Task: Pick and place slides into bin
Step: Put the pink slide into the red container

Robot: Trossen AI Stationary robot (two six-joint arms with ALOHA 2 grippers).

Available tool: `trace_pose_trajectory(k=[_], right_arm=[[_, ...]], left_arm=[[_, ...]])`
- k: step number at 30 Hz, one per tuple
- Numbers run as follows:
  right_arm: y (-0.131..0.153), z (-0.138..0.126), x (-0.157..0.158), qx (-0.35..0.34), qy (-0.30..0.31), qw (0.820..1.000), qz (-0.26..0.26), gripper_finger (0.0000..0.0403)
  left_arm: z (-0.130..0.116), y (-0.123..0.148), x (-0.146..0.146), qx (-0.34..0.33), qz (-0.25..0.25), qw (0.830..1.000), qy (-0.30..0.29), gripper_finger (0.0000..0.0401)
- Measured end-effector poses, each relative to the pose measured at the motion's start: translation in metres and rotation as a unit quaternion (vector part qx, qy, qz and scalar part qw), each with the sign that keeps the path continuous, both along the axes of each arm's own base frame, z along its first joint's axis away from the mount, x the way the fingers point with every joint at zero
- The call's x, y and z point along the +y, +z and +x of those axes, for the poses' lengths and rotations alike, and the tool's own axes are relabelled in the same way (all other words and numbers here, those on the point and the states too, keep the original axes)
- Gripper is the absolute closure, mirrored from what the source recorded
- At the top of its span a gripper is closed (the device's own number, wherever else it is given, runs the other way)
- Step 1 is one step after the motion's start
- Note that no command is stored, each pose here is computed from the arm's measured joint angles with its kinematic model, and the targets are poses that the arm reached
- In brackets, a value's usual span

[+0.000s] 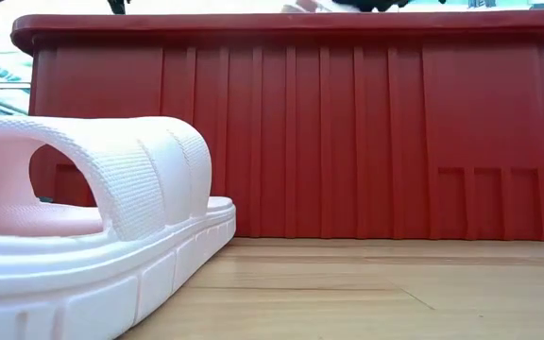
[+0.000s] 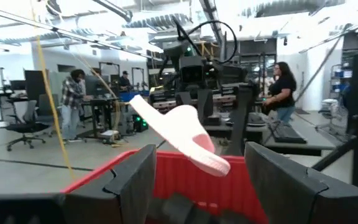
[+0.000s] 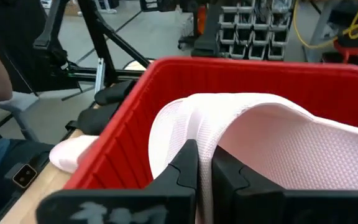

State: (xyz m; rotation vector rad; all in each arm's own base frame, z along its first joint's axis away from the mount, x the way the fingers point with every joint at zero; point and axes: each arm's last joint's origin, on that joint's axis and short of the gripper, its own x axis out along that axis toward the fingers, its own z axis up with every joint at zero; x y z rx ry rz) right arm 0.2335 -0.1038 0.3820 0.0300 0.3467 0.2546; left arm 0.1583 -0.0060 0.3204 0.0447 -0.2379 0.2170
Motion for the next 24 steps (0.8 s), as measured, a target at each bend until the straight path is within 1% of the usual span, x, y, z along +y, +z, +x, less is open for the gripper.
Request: trace_pose_trajectory(k=[4,7,9,14,18,24], right_arm=[[-0.004,-0.008,-0.016,0.008,-0.007,1.000,0.010,0.0400],[-0.008,-0.007,-0.025,0.011,-0.003,1.000,0.019,0.0400],[-0.015,-0.006,-0.031,0.025,0.000,0.999,0.030,0.0400],[-0.042,0.004,-0.042,0.084,0.012,0.995,0.050,0.0400],[-0.065,0.013,-0.048,0.132,0.027,0.989,0.067,0.0401],[-0.095,0.022,-0.055,0.201,0.052,0.974,0.092,0.0401]], left_arm=[[0.000,0.001,0.017,0.009,0.004,1.000,0.014,0.0151],[-0.002,0.008,0.032,0.033,-0.005,0.999,0.031,0.0151],[-0.002,0.015,0.040,0.041,-0.008,0.998,0.039,0.0151],[-0.002,0.030,0.054,0.049,0.001,0.998,0.033,0.0151],[0.001,0.034,0.061,0.053,0.004,0.998,0.026,0.0151],[0.001,0.033,0.074,0.059,0.000,0.997,0.055,0.0151]])
